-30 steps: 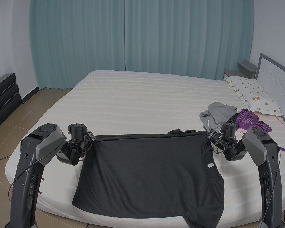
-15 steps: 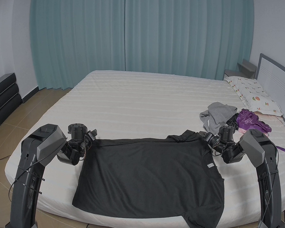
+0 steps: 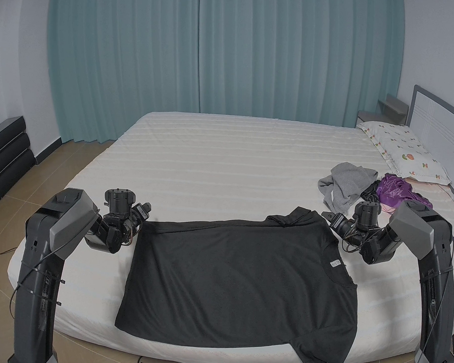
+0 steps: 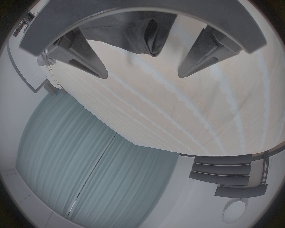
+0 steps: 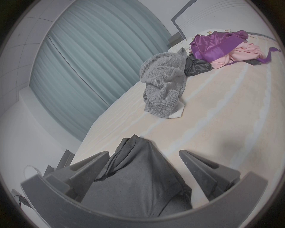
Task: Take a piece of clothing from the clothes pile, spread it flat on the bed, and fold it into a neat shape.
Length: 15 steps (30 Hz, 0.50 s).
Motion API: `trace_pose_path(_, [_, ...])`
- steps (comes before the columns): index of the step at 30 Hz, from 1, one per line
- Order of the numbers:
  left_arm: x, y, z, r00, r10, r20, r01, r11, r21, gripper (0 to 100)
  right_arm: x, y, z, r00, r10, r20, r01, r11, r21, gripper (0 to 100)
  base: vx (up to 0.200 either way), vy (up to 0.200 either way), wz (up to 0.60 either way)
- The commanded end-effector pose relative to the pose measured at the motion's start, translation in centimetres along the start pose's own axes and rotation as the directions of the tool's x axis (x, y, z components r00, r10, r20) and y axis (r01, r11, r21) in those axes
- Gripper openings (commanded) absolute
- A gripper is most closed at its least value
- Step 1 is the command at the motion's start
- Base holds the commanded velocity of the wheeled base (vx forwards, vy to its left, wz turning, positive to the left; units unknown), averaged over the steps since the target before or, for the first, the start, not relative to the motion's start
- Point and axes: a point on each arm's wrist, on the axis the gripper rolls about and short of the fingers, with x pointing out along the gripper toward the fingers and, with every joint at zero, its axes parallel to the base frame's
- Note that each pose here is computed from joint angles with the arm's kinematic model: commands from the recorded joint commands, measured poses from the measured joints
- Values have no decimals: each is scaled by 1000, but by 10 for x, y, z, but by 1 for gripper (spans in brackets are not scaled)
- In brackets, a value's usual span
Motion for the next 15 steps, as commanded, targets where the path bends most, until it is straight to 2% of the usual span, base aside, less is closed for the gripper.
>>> trace_pose_path(1, [-11,-12,23,999,-22,36,24,999,-39,100,-16,5,4,1000,11,4,-11,1000,16,100,0,0,0])
trace_pose_path(3, [-16,-16,31,998,-31,50,35,997,-74,100,-18,6,3,1000,11,-1,-11,1000,28,100,0,0,0])
trace_pose_path(4, [-23,-22,41,998,-31,48,38,990,-138,100,-23,7,2,1000,3,-10,-3,998,70,100,0,0,0])
trace_pose_path(5, [-23,-22,41,998,-31,48,38,990,-138,100,-23,7,2,1000,3,-10,-3,998,70,100,0,0,0])
trace_pose_path(6, [-33,-28,47,1000,-22,1,22,982,-187,100,-32,8,0,1000,-1,-25,4,990,141,100,0,0,0])
trace_pose_path(9, [-39,-30,45,996,-31,-80,14,979,-203,100,-39,7,1,1000,-3,-21,7,977,215,100,0,0,0])
trace_pose_path(11, [-40,-31,44,995,-34,-96,14,979,-203,100,-40,6,2,1000,-5,-19,9,971,237,100,0,0,0])
trace_pose_path(12, [-39,-31,38,992,-35,-123,10,980,-199,100,-42,5,4,1000,-10,-19,15,960,281,100,0,0,0])
trace_pose_path(15, [-42,-32,23,976,-17,-216,-22,984,-175,100,-43,5,4,1000,-10,-19,16,945,326,100,0,0,0])
